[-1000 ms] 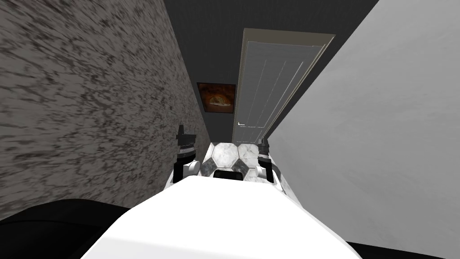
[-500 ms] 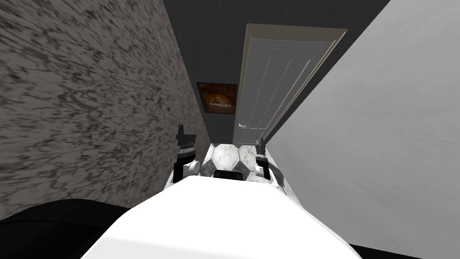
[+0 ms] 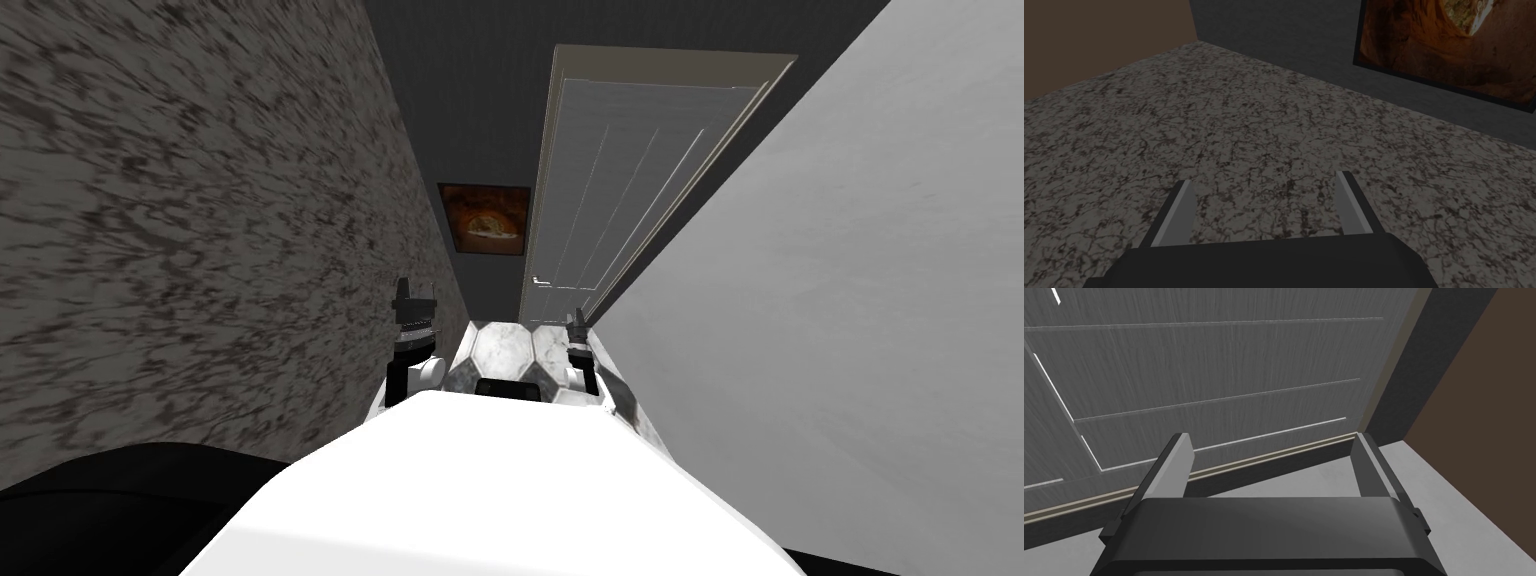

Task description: Pull the door open

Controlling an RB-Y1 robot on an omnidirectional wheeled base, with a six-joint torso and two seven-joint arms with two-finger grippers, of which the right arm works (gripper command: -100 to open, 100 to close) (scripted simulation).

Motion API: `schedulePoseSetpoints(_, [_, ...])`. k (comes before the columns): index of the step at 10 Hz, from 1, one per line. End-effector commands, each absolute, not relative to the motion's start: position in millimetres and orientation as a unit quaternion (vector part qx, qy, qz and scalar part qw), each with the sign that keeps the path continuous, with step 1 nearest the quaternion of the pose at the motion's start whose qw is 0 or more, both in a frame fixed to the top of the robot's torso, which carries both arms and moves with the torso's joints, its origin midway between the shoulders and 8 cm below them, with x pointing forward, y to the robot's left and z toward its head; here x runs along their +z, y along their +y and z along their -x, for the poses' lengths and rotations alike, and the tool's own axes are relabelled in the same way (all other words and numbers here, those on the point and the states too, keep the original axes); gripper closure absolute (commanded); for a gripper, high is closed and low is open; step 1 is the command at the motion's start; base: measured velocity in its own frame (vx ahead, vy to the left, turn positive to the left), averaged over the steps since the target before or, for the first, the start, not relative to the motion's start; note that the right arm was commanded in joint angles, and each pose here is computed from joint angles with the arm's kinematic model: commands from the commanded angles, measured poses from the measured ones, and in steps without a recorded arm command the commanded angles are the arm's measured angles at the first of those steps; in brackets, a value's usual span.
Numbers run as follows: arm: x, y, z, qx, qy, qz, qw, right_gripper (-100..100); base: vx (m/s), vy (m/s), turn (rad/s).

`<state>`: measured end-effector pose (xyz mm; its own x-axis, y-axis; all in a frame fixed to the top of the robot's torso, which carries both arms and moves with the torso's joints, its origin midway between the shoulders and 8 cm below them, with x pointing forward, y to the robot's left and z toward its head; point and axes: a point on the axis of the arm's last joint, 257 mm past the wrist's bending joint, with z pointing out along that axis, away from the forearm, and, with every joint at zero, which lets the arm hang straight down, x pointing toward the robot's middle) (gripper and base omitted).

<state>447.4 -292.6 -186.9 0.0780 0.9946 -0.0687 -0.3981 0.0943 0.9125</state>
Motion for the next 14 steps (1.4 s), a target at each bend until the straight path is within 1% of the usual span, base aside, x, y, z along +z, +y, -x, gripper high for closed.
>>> schedulePoseSetpoints(1, [-197.0, -292.2, -448.9, 0.553, 0.396, -0.386, 0.623, -100, 0.069, 0.016, 0.01])
schedulePoseSetpoints(7, [-239.8, -293.8, -463.7, 0.549, 0.416, -0.409, 0.599, -100, 0.072, 0.012, 0.022])
schedulePoseSetpoints(11, [-271.8, -296.3, -472.6, 0.543, 0.431, -0.427, 0.581, -100, 0.103, 0.017, 0.028])
schedulePoseSetpoints(14, [-286.7, -298.0, -476.1, 0.539, 0.438, -0.436, 0.573, -100, 0.092, 0.01, 0.021])
